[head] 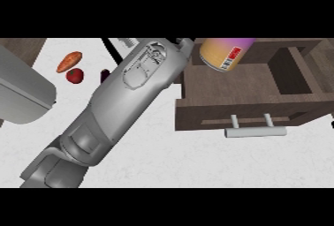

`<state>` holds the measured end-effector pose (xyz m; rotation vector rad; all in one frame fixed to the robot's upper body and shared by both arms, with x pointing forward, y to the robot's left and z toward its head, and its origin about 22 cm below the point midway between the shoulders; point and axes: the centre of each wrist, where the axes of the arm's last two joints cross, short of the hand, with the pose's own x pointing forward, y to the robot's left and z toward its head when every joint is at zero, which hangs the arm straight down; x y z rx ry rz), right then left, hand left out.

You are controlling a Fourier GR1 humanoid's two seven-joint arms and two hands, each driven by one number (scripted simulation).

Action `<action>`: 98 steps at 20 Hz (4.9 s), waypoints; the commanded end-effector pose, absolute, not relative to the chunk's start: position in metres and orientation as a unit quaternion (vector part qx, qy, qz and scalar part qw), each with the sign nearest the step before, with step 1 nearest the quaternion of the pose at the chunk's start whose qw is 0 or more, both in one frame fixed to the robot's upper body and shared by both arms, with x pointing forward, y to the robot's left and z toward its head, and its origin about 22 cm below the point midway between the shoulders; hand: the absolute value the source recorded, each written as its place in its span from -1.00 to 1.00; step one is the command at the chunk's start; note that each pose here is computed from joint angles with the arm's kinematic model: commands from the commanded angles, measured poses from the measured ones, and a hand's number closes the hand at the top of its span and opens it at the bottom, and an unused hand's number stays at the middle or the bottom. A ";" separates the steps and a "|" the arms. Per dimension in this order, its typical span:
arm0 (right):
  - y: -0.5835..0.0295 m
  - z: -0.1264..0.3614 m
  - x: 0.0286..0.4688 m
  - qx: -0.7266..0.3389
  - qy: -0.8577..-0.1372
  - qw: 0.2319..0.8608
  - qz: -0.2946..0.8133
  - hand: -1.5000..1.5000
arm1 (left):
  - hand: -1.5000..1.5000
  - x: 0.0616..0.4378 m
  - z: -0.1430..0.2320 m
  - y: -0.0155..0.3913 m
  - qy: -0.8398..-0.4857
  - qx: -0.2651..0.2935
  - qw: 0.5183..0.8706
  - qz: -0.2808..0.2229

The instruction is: Pick up the can, place it into the drawer and close the drawer

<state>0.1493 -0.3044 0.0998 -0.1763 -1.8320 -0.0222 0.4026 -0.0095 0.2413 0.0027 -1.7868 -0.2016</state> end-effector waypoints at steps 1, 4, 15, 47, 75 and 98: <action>-0.298 0.090 0.148 -0.075 -0.789 0.610 -0.005 -1.00 | 1.00 0.404 0.239 -0.021 -0.782 0.022 0.616 -0.093; -0.297 0.096 0.163 -0.066 -0.797 0.600 -0.011 -1.00 | 1.00 0.413 0.248 -0.023 -0.773 0.018 0.626 -0.099; -0.306 0.103 0.161 -0.074 -0.795 0.603 -0.007 -1.00 | 1.00 0.424 0.221 -0.020 -0.766 0.039 0.631 -0.116; -0.295 0.118 0.178 -0.066 -0.813 0.578 0.016 -1.00 | -1.00 0.431 0.166 -0.004 -0.770 0.150 0.614 -0.087; -0.245 0.126 0.217 -0.353 -0.751 0.437 0.348 -1.00 | -1.00 0.418 0.196 -0.027 -0.785 0.096 0.612 -0.017; -0.228 -0.006 0.322 -0.461 -0.660 0.452 0.385 -1.00 | -1.00 0.413 0.222 0.051 -0.777 0.098 0.622 -0.018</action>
